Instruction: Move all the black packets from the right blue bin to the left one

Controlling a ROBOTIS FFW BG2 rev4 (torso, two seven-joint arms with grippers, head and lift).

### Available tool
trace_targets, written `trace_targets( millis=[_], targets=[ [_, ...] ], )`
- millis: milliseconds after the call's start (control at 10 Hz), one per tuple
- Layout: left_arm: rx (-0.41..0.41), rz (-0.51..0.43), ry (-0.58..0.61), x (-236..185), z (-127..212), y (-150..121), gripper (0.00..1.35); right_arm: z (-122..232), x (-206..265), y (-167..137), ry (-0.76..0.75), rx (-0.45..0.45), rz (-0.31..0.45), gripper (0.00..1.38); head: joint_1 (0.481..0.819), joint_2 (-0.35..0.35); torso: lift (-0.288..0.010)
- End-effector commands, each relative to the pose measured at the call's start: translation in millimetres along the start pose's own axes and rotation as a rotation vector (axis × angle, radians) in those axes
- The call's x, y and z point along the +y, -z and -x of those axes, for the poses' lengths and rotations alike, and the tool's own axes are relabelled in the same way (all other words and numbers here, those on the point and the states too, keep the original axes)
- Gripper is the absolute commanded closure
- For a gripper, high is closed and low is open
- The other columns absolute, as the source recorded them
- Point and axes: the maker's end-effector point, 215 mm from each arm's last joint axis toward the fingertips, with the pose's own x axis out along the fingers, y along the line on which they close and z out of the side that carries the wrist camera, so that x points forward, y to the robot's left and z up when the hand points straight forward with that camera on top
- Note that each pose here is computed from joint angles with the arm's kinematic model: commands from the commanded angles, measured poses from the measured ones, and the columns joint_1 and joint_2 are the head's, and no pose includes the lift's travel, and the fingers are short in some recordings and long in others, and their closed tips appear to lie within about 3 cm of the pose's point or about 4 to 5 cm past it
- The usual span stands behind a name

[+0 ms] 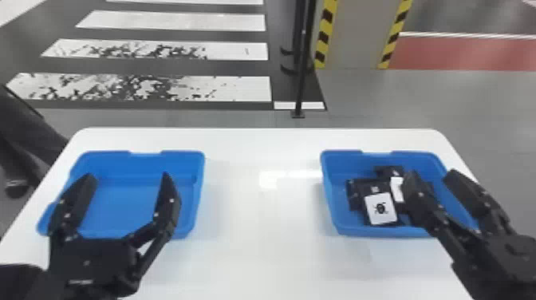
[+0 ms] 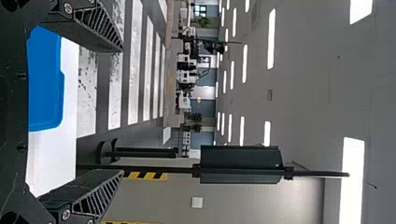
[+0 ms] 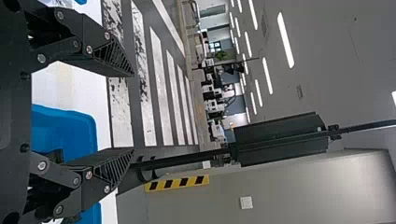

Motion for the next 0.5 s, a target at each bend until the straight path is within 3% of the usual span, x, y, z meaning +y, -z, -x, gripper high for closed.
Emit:
trace_targets(
  millis=[0,400],
  targets=[
    [-0.003,0.000,0.000,0.1,0.0,-0.8,0.11,-0.4,0.8,0.1,-0.001,0.000,-0.002,0.51,0.695,-0.036,-0.140],
    [-0.010,0.002,0.003,-1.2,-0.6,-3.1,0.11,-1.0,1.4,0.2,-0.003,0.003,-0.001,0.51,0.695,-0.036,-0.140]
  ],
)
